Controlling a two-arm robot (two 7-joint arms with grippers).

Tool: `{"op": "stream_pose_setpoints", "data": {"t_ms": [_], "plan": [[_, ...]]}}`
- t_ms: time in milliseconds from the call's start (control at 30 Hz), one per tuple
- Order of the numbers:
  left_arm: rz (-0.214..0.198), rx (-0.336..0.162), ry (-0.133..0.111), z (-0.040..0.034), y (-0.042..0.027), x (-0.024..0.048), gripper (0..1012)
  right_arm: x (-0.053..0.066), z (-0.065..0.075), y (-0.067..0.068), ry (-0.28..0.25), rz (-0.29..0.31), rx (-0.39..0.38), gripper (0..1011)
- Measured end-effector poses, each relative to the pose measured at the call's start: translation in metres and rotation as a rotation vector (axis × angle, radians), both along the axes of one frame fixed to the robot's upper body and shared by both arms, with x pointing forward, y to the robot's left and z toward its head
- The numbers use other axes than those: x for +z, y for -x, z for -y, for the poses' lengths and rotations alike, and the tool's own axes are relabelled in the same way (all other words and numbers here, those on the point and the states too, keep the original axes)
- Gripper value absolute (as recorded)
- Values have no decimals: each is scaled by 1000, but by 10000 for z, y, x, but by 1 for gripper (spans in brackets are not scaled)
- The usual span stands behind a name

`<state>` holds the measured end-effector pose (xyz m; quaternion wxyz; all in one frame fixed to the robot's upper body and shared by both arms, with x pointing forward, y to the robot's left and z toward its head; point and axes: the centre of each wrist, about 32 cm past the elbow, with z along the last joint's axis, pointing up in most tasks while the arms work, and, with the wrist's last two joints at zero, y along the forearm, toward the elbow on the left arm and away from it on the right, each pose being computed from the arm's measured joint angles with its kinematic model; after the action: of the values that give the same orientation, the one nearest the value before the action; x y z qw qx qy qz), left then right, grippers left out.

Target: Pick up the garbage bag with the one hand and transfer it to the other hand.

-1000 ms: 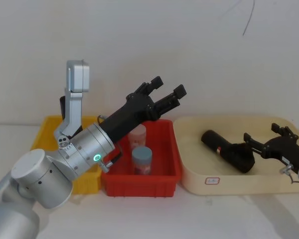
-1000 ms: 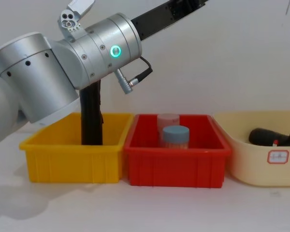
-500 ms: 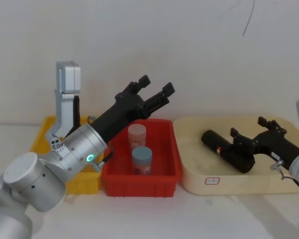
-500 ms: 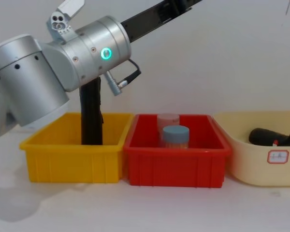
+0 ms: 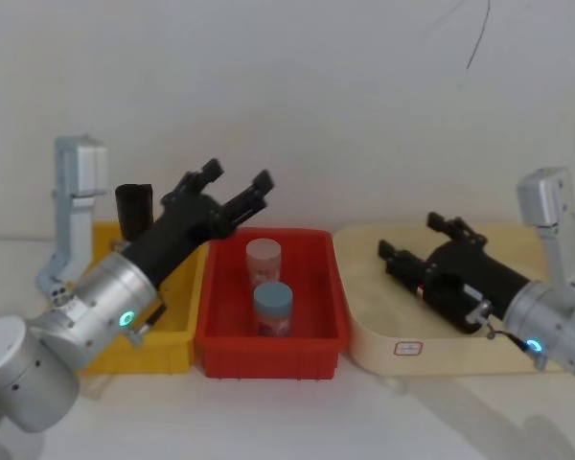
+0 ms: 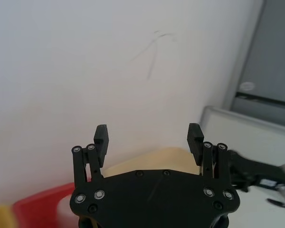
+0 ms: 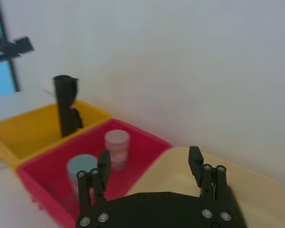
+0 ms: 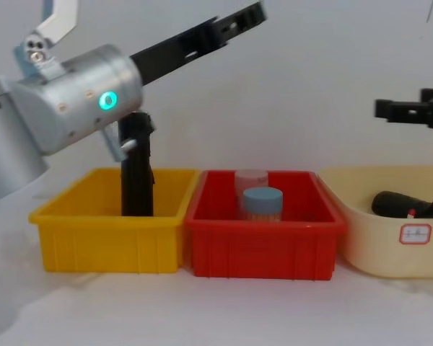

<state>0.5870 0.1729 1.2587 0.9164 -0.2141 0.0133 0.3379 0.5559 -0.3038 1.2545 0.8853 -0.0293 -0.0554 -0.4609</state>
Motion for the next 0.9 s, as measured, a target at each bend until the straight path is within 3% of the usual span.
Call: {"op": "stream_pose_setpoints", "data": {"t_ms": [267,400,667,900], "plan": [[-55,116,-54,-293,143,-125,1000,29,-215,-41,2,-12,95,1001],[-78,152,-74,-383,198,-178,1000,30,-291,-61,7,-26,132,1001],[-113,192,-96,-478,279,-255,1000,-25,-405,-107,17,-68,183,1001],[-126,207,-104,-512,312,-285,1000,-78,-463,-147,26,-98,203,1001]]}}
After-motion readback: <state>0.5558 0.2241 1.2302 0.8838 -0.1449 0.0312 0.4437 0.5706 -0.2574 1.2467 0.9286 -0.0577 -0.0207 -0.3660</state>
